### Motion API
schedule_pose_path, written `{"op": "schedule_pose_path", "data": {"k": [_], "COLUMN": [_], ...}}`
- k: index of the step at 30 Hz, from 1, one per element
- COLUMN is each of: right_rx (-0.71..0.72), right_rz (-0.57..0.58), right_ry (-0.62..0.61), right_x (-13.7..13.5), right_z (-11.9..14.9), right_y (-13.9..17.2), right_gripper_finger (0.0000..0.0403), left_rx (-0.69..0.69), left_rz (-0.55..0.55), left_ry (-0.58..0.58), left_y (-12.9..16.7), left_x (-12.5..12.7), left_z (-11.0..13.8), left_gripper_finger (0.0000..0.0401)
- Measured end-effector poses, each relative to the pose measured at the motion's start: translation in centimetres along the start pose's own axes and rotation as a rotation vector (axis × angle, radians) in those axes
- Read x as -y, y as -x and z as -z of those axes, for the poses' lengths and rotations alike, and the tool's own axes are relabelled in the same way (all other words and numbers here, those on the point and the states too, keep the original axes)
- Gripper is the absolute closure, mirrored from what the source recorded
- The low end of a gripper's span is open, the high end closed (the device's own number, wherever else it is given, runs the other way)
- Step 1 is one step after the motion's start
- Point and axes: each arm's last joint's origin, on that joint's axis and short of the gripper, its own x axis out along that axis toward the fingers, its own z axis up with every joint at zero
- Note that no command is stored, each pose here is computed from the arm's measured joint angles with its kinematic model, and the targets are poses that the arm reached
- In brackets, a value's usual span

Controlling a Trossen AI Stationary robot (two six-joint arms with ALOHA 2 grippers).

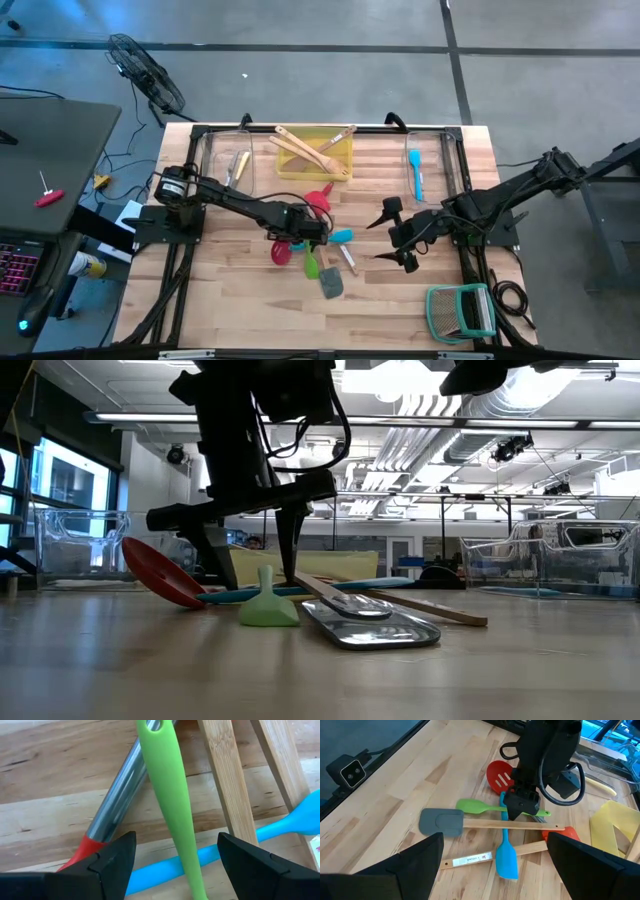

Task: Pick & Place Kitchen Items
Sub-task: Put the green spatula into the right transparent bin

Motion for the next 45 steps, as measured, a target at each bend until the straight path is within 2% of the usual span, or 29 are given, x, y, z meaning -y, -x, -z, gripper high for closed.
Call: {"op": "schedule_pose_path", "data": {"k": [45], "right_rx": [0.000], "right_rz": [0.000], "right_ry": [0.017], "right_x": [0.00], "right_z": [0.00], "right_y": [0.00], "right_gripper_finger": [0.0055], "left_rx": [-0.006], "left_rz": [0.001], "left_ry": [0.004], "left_y": [0.00], "left_x": [0.01], "left_z": [0.02], "left_gripper_finger": [0.0128]}}
